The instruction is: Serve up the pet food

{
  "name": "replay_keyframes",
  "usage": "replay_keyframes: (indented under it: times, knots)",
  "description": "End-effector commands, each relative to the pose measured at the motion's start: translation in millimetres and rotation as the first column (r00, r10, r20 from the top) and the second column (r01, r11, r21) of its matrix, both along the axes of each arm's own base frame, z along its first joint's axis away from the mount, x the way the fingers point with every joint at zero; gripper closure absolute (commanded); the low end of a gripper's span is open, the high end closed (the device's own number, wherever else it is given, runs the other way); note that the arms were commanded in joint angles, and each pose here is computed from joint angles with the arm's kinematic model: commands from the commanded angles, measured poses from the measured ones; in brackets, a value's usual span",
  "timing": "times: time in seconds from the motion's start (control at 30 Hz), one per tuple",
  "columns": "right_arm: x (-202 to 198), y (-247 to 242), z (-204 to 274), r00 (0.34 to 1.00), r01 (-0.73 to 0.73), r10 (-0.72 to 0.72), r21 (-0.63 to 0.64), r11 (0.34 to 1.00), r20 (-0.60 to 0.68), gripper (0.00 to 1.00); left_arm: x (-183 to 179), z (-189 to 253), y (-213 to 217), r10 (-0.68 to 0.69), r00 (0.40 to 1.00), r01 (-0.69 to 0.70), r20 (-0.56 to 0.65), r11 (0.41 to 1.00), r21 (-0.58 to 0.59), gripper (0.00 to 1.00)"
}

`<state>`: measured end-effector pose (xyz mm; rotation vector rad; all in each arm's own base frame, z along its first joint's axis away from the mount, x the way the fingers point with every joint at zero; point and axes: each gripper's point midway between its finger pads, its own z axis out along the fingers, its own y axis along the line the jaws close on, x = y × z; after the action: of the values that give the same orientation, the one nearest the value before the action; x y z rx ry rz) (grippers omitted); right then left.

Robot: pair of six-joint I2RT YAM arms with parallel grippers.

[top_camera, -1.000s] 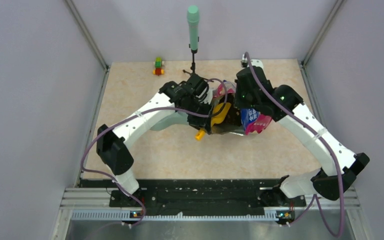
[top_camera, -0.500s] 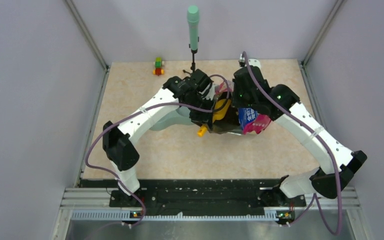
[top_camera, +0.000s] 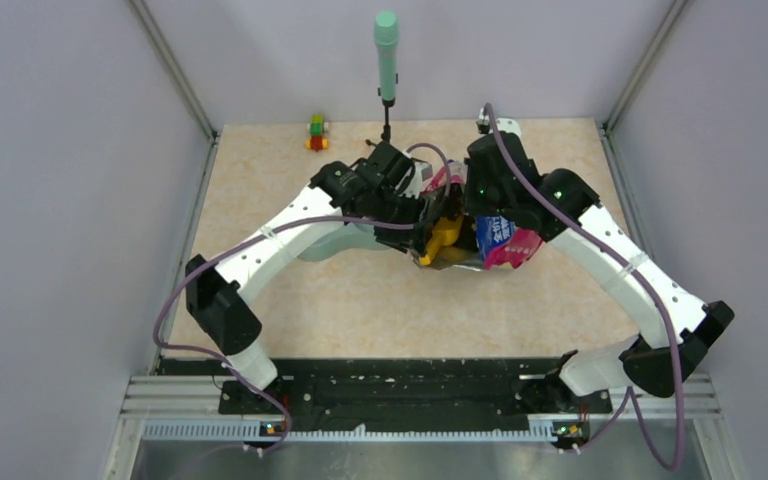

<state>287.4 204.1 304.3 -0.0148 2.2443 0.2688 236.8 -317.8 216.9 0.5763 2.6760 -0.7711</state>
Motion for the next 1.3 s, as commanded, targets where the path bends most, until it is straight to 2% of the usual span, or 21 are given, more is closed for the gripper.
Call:
replay_keyframes:
  times: [0.0,0.2,0.37,0.57,0.63,0.73,0.83,1.27]
  knots:
    - [-3,13,19,0.998,-0.043,0.040,0.069,0.997,0.045,1.00,2,28,-2,0.010,0.995,-0.004,0.097,0.998,-0.062,0.54]
    - [-7,10,21,0.998,-0.044,0.041,0.073,0.996,0.049,1.00,0,55,8,0.032,0.974,-0.017,0.226,0.998,-0.067,0.52]
    - [-10,8,19,0.998,-0.050,0.047,0.076,0.996,0.044,1.00,-2,82,-10,0.132,0.935,-0.068,0.329,0.977,-0.200,0.57]
    - [-14,5,20,0.998,-0.049,0.045,0.083,0.995,0.049,1.00,-5,65,-43,0.248,0.948,-0.164,0.201,0.918,-0.360,0.64]
    - [-16,4,19,0.998,-0.047,0.043,0.086,0.995,0.047,1.00,-2,54,-45,0.285,0.944,-0.212,0.168,0.911,-0.354,0.64]
    - [-18,3,17,0.998,-0.046,0.042,0.092,0.995,0.041,1.00,10,46,-37,0.371,0.906,-0.287,0.203,0.891,-0.351,0.63]
    - [-20,2,16,0.998,-0.046,0.042,0.096,0.994,0.038,1.00,17,37,-33,0.397,0.888,-0.308,0.230,0.887,-0.343,0.59]
    - [-20,4,18,0.998,-0.050,0.046,0.107,0.993,0.041,1.00,12,-20,-41,0.361,0.922,-0.326,0.144,0.920,-0.217,0.52]
